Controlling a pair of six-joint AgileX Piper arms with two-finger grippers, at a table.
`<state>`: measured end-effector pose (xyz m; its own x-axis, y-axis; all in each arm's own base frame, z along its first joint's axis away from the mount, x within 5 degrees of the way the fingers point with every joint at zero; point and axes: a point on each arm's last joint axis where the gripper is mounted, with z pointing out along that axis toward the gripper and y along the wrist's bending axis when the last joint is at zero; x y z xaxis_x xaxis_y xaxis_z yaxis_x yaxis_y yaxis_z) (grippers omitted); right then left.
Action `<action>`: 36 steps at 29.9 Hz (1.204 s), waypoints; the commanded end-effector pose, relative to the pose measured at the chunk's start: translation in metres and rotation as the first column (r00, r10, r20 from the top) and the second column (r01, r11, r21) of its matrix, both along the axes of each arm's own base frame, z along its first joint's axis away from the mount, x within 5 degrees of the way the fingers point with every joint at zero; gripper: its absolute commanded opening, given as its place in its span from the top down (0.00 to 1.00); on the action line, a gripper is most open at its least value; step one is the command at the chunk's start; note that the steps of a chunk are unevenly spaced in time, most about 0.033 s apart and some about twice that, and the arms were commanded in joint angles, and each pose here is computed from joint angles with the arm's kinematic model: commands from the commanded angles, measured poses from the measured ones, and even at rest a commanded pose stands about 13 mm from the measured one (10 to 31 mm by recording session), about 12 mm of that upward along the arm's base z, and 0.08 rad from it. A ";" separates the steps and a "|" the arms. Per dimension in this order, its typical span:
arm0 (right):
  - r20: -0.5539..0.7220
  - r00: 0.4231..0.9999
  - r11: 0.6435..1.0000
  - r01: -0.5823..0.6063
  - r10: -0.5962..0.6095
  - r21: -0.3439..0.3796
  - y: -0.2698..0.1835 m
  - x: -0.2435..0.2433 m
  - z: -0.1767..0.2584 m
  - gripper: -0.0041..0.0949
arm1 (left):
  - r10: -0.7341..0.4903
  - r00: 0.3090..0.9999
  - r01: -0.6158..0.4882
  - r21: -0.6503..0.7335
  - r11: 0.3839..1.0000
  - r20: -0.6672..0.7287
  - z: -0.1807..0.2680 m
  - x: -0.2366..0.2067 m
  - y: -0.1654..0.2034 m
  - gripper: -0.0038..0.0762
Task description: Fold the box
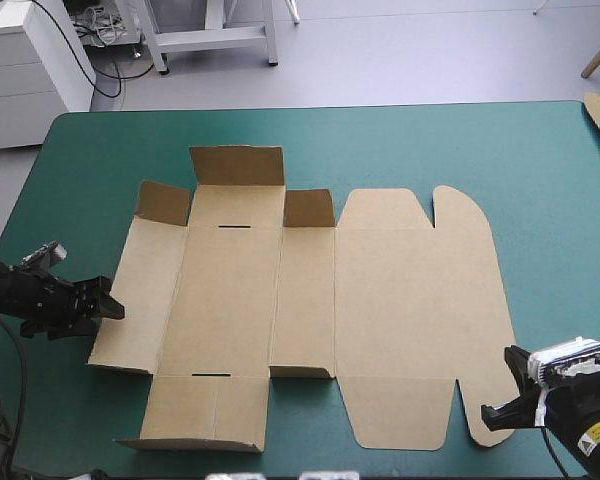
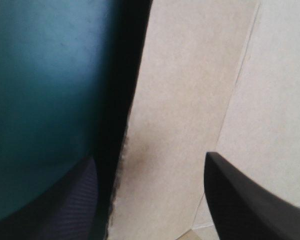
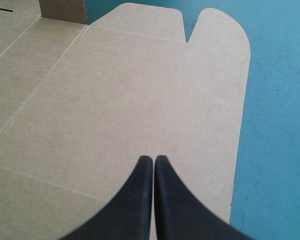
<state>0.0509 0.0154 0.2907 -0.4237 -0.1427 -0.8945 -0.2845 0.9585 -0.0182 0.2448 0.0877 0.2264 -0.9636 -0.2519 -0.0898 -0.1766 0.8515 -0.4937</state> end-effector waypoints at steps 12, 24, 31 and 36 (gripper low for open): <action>0.098 0.995 1.000 -0.003 0.004 -0.010 0.000 0.003 0.014 0.96 | -0.228 0.972 0.224 -0.075 0.972 -0.053 -0.004 0.013 -0.052 0.40; 0.094 0.996 1.000 -0.003 0.004 -0.011 0.000 0.003 0.014 0.96 | -0.176 0.984 0.178 -0.198 0.964 0.030 0.005 0.019 -0.062 0.41; 0.088 0.996 1.000 -0.004 0.006 -0.014 0.000 0.003 0.013 0.96 | -0.173 0.985 0.175 -0.160 0.971 0.028 0.012 0.014 -0.061 0.61; 0.090 0.996 1.000 -0.004 0.006 -0.014 0.000 0.003 0.013 0.96 | -0.164 0.986 0.166 -0.134 0.977 0.025 0.018 0.010 -0.061 0.89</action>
